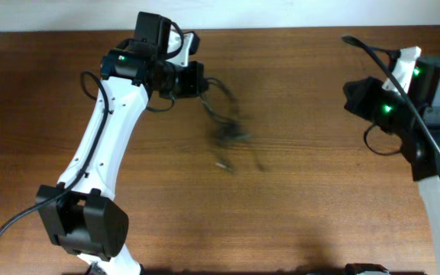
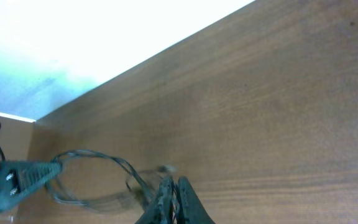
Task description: Untangle cables
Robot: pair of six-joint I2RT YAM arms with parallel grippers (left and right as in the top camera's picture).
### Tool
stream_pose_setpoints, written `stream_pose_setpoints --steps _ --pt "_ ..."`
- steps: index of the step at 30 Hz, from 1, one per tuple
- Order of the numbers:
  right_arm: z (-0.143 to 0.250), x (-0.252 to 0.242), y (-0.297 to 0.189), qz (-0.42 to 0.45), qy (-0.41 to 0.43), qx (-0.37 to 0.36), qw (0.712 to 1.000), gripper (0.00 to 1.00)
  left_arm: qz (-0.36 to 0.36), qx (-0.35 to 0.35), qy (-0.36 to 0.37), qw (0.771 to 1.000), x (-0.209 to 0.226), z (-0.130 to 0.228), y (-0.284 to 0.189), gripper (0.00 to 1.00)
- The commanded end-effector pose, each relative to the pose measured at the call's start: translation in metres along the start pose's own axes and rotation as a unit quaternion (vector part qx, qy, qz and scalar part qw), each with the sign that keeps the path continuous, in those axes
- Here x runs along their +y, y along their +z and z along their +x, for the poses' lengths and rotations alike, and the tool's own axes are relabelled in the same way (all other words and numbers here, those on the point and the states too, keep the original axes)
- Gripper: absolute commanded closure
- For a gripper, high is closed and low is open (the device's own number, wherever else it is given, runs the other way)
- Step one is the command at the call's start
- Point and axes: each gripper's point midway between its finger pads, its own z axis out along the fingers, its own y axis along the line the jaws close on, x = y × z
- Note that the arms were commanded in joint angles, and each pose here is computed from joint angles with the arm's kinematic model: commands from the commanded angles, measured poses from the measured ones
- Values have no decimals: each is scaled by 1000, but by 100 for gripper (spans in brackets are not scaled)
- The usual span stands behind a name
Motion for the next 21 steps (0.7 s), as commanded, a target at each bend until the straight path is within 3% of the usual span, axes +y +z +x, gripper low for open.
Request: stream_pose_setpoints --steps 1,5,9,12,15,18,21 --pt "-1 7 -18 -12 1 -10 1000 96 -56 -30 19 998 12 -11 -15 100" --pt "23 19 -6 -63 0 62 996 94 -8 -25 20 999 -5 -10 -15 100" --pt "51 29 24 -100 9 147 984 60 46 -44 -25 998 -32 -25 -31 100" --pt "77 46 54 -123 -2 205 971 53 102 -50 -18 993 -59 -32 -46 100" --pt "104 70 87 -147 -17 245 958 38 134 -45 -2 990 -80 -29 -50 100" --pt "117 73 109 -142 -14 262 955 35 143 -47 -19 988 -84 -32 -52 100" --pt "118 64 117 -121 -14 261 958 31 200 -55 -6 978 -105 -39 -62 100"
